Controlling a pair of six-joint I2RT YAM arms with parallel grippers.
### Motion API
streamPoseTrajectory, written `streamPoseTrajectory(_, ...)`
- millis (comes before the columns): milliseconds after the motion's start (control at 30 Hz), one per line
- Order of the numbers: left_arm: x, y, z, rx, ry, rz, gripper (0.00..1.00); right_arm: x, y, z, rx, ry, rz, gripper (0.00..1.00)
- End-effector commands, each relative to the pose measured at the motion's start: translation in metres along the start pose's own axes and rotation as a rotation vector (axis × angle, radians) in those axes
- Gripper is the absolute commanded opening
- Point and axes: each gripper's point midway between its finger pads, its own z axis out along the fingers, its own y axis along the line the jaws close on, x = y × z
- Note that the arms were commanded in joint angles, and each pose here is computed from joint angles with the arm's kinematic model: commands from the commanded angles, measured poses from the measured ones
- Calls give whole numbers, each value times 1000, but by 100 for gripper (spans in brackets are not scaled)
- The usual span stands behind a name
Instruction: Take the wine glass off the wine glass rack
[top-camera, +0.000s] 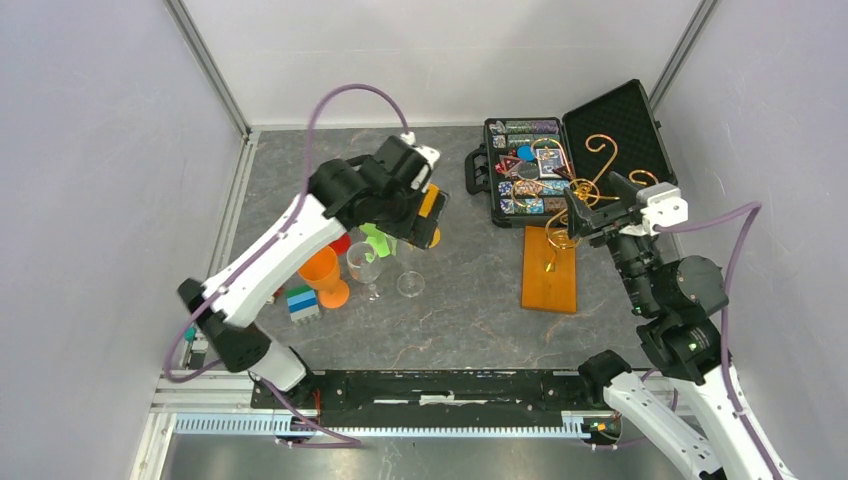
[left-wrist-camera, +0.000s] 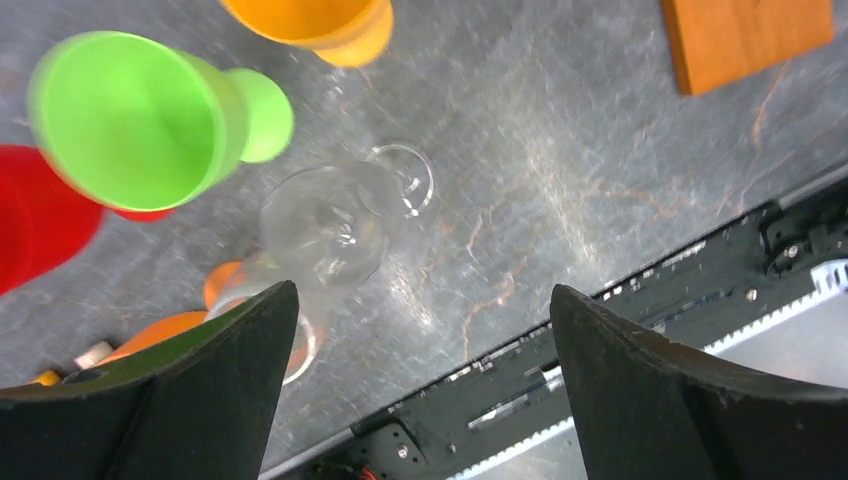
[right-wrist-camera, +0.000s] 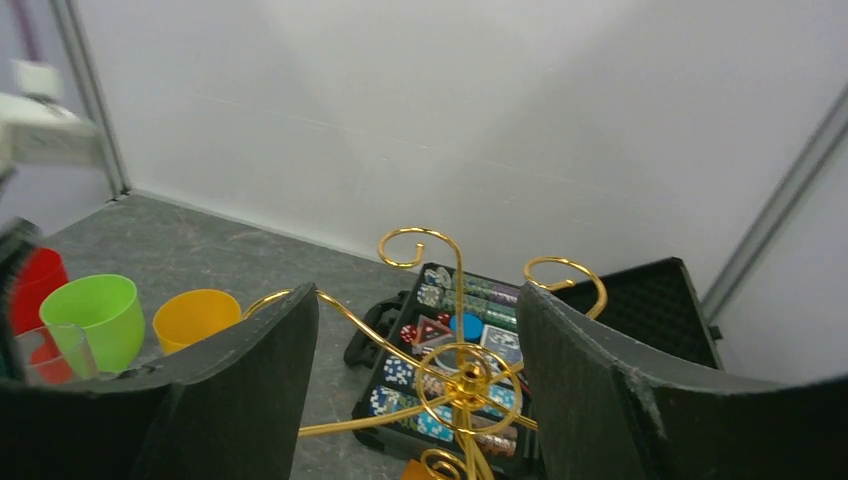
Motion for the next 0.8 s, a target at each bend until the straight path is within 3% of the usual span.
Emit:
streamPoseTrajectory(0,-35,20,-85,-36,-313,-53,100,-41,-29,-16,112,-51,-28,78)
streamPoseTrajectory(100,-33,47,-134,-101,-491,-133,100,-50,-49,-31,203,-46,-56,81)
streamPoseTrajectory(267,-10,55,-196,1,-723,-183,100,-66,-73,-60,306,-95,-78,81)
streamPoseTrajectory(767,52,126,-295,-117,-1061,-393,100,-96,-108,-106,458,-131,-115,81)
